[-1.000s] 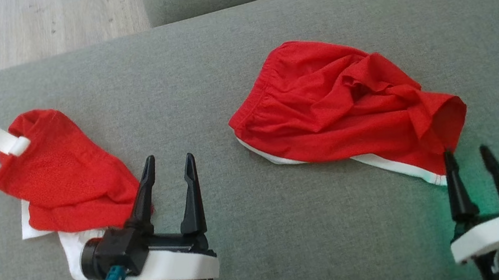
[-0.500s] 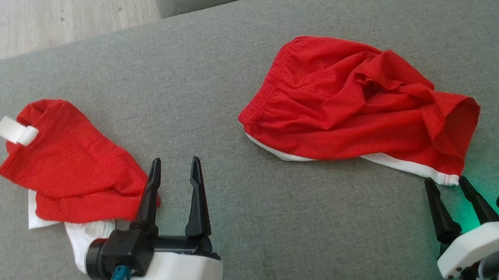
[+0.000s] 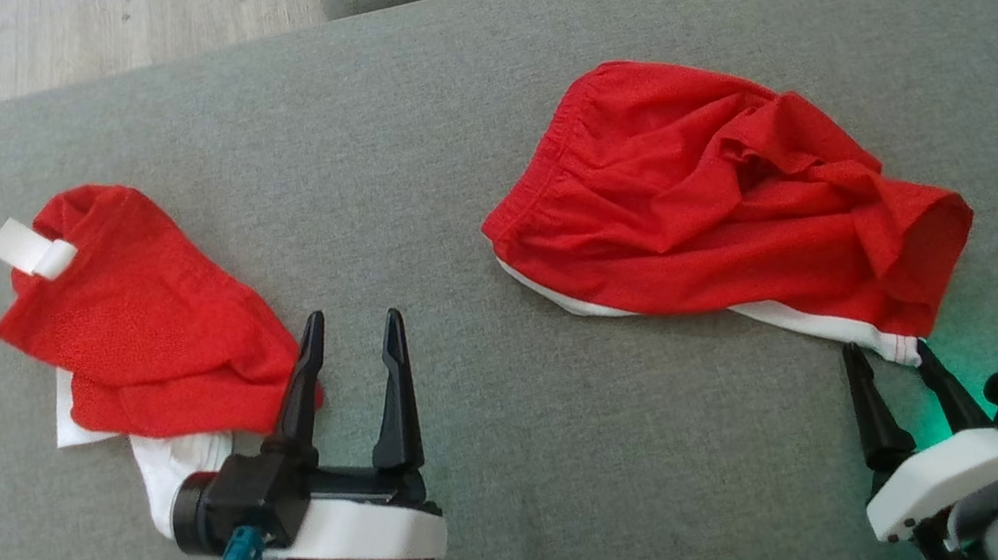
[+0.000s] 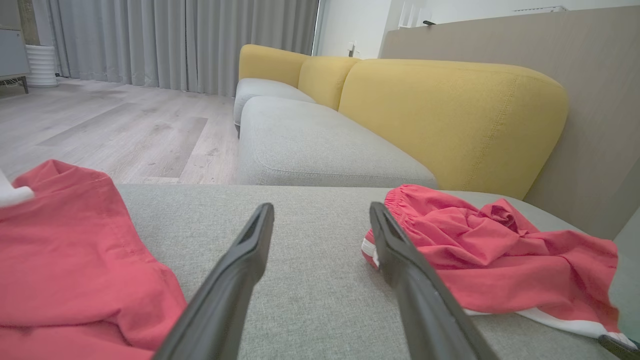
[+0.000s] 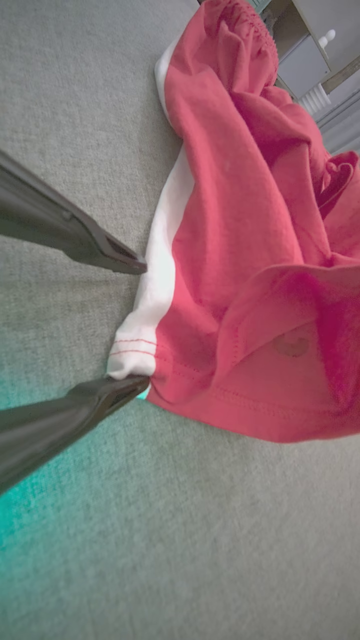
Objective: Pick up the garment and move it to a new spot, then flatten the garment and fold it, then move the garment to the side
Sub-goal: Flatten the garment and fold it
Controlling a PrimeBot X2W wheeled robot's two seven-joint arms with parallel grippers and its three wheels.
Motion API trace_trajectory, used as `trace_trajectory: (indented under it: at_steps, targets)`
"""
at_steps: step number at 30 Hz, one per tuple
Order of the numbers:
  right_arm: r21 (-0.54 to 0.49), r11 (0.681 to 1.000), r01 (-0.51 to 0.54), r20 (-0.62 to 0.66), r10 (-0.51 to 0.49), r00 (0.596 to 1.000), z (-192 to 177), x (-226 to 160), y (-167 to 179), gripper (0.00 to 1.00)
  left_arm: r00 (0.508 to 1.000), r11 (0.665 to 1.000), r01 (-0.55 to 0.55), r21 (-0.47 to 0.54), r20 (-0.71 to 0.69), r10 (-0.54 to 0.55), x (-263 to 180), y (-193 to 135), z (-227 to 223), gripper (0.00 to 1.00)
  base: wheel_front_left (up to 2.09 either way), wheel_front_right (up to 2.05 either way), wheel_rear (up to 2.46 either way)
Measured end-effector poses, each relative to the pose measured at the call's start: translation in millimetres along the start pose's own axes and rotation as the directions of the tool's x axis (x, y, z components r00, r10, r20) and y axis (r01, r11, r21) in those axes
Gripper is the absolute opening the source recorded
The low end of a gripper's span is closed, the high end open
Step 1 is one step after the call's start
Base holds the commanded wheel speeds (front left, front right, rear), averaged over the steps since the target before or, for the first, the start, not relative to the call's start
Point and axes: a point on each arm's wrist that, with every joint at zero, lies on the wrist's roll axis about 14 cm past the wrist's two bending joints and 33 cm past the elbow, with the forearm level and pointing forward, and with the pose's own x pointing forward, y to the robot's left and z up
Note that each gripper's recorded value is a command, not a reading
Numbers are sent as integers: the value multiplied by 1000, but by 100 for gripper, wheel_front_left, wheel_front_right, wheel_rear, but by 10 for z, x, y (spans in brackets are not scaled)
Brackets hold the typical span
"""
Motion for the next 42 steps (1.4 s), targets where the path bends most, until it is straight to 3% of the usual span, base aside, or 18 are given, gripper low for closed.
trace_trajectory:
  at_steps: [1, 2, 3, 4, 10, 15, 23, 30, 42]
  targets:
    - [0, 1000, 0, 0, 0, 1000, -2, 3, 0, 80, 1000, 1000, 0, 0, -1, 0, 1, 2, -3, 100, 0, 0, 0]
    - [0, 1000, 0, 2, 0, 1000, 1, 7, 1, 80, 1000, 1000, -1, 1, -2, 1, 3, 4, -6, 100, 0, 0, 0]
    - [0, 1000, 0, 3, 0, 1000, 4, 12, 2, 27, 1000, 1000, 0, 1, -3, 1, 6, 5, -7, 100, 0, 0, 0]
    - [-1, 1000, 0, 4, 0, 1000, 8, 15, 1, 0, 1000, 1000, 0, 2, -2, 0, 10, 3, -4, 100, 0, 0, 0]
    - [1, 999, 40, 23, -40, 999, 60, -24, -131, 0, 1000, 1000, 16, 6, -4, -16, 32, -41, -7, 100, 0, 0, 0]
    - [-8, 996, 94, 60, -93, 994, 174, -68, -314, 0, 985, 988, 141, 70, -107, -133, 66, -241, -255, 100, 0, 0, 0]
    - [-7, 992, 122, 105, -121, 987, 373, 8, -413, 0, 922, 926, 330, 182, -274, -275, 317, -434, -551, 100, 0, 0, 0]
    - [-4, 989, 151, 96, -149, 984, 376, 54, -515, 0, 838, 840, 485, 241, -403, -368, 473, -563, -856, 100, 0, 0, 0]
    - [13, 985, 174, 80, -174, 981, 325, 79, -596, 0, 793, 779, 563, 276, -446, -415, 698, -580, -985, 100, 0, 0, 0]
